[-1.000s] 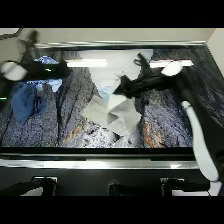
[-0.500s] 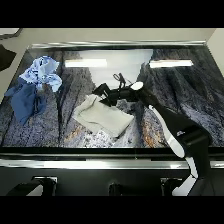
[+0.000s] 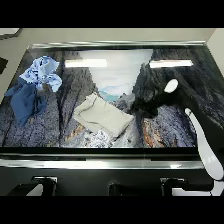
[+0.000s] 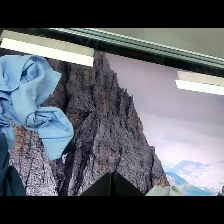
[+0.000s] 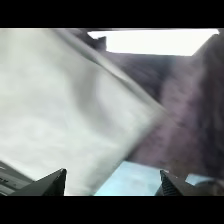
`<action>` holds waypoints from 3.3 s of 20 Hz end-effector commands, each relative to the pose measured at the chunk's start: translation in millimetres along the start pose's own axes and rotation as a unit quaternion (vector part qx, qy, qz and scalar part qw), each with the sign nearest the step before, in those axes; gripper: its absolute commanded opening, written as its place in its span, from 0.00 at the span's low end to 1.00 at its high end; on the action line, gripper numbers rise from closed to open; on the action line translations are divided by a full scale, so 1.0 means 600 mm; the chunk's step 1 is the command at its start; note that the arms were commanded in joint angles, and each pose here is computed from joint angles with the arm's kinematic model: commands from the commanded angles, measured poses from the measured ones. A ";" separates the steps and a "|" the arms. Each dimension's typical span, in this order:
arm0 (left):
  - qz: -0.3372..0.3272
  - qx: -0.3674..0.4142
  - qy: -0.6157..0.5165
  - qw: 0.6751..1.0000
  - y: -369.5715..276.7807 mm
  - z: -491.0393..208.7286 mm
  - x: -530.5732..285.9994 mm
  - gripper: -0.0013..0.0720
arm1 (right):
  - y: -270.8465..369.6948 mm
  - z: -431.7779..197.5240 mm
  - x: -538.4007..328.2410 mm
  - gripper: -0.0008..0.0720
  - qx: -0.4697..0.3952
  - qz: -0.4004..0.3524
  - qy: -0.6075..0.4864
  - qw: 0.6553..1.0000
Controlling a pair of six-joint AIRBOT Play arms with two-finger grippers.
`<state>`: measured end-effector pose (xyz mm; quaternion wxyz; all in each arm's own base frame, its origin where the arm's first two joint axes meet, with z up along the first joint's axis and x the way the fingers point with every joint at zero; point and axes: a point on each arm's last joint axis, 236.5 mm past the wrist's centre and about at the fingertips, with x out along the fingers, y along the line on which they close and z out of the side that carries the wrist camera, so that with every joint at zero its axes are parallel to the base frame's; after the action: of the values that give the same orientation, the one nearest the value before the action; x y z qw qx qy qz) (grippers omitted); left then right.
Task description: Fold the shirts.
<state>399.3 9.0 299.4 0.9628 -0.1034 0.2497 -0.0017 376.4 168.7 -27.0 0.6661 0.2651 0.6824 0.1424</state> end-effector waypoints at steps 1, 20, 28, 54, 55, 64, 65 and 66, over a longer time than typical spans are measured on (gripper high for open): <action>0.007 -0.004 0.021 1.000 0.012 -0.017 0.007 0.06 | -0.022 -0.062 0.075 0.92 0.086 0.073 -0.005 0.994; 0.013 -0.012 0.084 0.996 0.025 -0.083 0.042 0.06 | -0.131 0.210 -0.263 0.09 0.124 0.176 -0.294 0.931; 0.011 -0.020 0.106 0.994 0.021 -0.112 0.056 0.06 | -0.561 -0.088 -0.421 0.09 0.377 -0.083 -0.245 0.889; 0.088 0.102 0.106 0.985 0.044 -0.045 0.123 0.05 | -0.348 0.092 -0.659 0.84 0.147 -0.166 -0.458 0.861; 0.148 0.139 0.162 0.966 0.079 -0.082 0.143 0.05 | -0.277 0.122 -0.616 0.84 0.095 -0.154 -0.439 0.880; 0.024 0.039 0.442 0.896 -0.022 -0.465 0.206 0.99 | -0.097 0.049 -0.200 0.96 -0.043 -0.174 -0.047 0.983; 0.024 0.043 0.418 0.907 -0.021 -0.451 0.207 0.99 | -0.107 0.055 -0.205 0.96 -0.040 -0.192 -0.056 0.979; 0.027 0.051 0.404 0.913 -0.017 -0.437 0.204 0.99 | -0.117 0.058 -0.210 0.96 -0.040 -0.206 -0.060 0.976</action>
<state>381.4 -47.9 22.0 0.7644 -0.0146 0.6443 -0.0192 405.9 28.3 51.5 0.7521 0.1382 0.6441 0.0208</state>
